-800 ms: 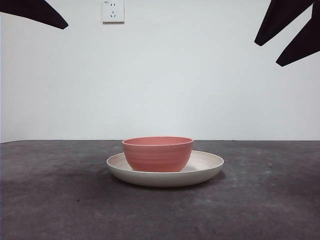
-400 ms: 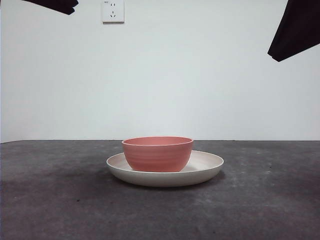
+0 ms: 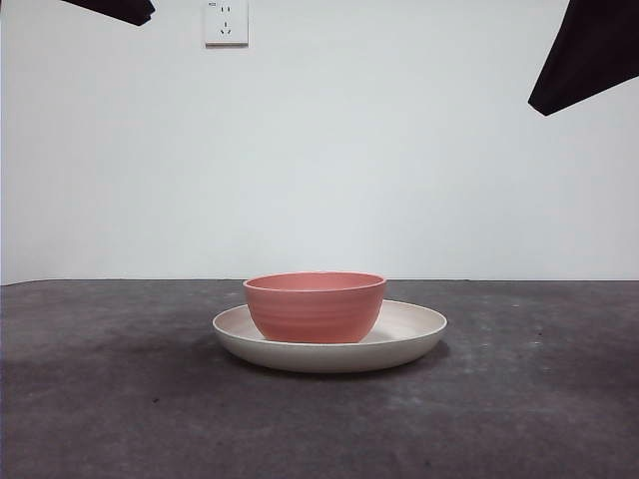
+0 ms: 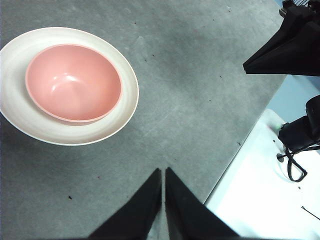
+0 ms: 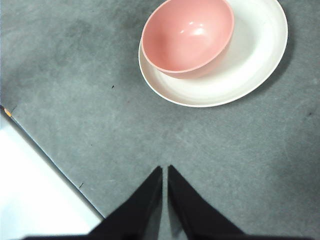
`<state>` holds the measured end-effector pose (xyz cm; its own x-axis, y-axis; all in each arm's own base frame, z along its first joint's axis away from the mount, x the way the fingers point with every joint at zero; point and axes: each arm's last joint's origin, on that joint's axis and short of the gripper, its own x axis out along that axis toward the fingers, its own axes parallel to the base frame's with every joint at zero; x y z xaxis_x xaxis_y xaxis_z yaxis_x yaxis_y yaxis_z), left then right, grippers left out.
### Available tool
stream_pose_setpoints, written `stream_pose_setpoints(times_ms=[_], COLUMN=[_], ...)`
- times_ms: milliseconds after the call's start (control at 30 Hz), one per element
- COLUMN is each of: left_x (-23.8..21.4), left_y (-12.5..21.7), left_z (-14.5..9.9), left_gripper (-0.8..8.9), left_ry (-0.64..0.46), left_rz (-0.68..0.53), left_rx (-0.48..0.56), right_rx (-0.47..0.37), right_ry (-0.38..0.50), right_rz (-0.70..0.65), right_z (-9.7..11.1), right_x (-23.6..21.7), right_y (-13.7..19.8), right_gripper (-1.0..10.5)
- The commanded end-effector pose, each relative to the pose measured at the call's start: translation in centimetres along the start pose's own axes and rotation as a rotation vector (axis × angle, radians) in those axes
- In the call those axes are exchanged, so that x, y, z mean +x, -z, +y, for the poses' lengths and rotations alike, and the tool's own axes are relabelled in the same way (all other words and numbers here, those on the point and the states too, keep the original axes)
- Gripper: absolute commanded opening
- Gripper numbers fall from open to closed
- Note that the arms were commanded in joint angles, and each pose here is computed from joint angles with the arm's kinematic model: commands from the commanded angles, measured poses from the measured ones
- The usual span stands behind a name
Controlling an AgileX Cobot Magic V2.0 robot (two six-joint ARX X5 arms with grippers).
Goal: Place the red bowl on the white plate
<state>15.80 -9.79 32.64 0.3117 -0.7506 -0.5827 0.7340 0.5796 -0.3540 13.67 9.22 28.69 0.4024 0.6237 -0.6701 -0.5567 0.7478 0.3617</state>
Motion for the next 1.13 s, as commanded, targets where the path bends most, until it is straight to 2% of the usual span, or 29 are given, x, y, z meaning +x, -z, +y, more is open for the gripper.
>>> stream_pose_setpoints(times_ms=[33, 433, 567, 733, 900, 1033, 1133], left_x=[0.0, -0.5, -2.9, -7.2, -9.8, -9.6, -8.7], left_y=[-0.3, -0.2, 0.0, 0.5, 4.1, 7.6, 9.8], left_z=[-0.1, -0.4, -1.0, -1.0, -0.8, -0.4, 0.4], left_gripper=[0.11, 0.11, 0.11, 0.12, 0.11, 0.11, 0.11], left_ry=[0.011, 0.009, -0.076, -0.305, -0.67, -0.906, -1.002], left_rz=[-0.009, -0.028, -0.134, -0.512, -0.791, -0.872, -0.882], left_rx=[0.015, 0.025, 0.202, 0.368, 0.364, 0.287, 0.227], right_rx=[-0.019, -0.019, -0.019, -0.019, -0.019, -0.019, -0.019], right_ry=[-0.008, -0.008, -0.008, -0.008, -0.008, -0.008, -0.008], right_rz=[-0.009, -0.009, -0.009, -0.009, -0.009, -0.009, -0.009], right_z=[0.2, 0.2, 0.2, 0.2, 0.2, 0.2, 0.2], right_x=[0.0, 0.0, 0.0, 0.0, 0.0, 0.0, 0.0], right_y=[-0.3, -0.3, -0.3, -0.3, -0.3, -0.3, -0.3], right_gripper=[0.1, 0.1, 0.1, 0.1, 0.1, 0.1, 0.1])
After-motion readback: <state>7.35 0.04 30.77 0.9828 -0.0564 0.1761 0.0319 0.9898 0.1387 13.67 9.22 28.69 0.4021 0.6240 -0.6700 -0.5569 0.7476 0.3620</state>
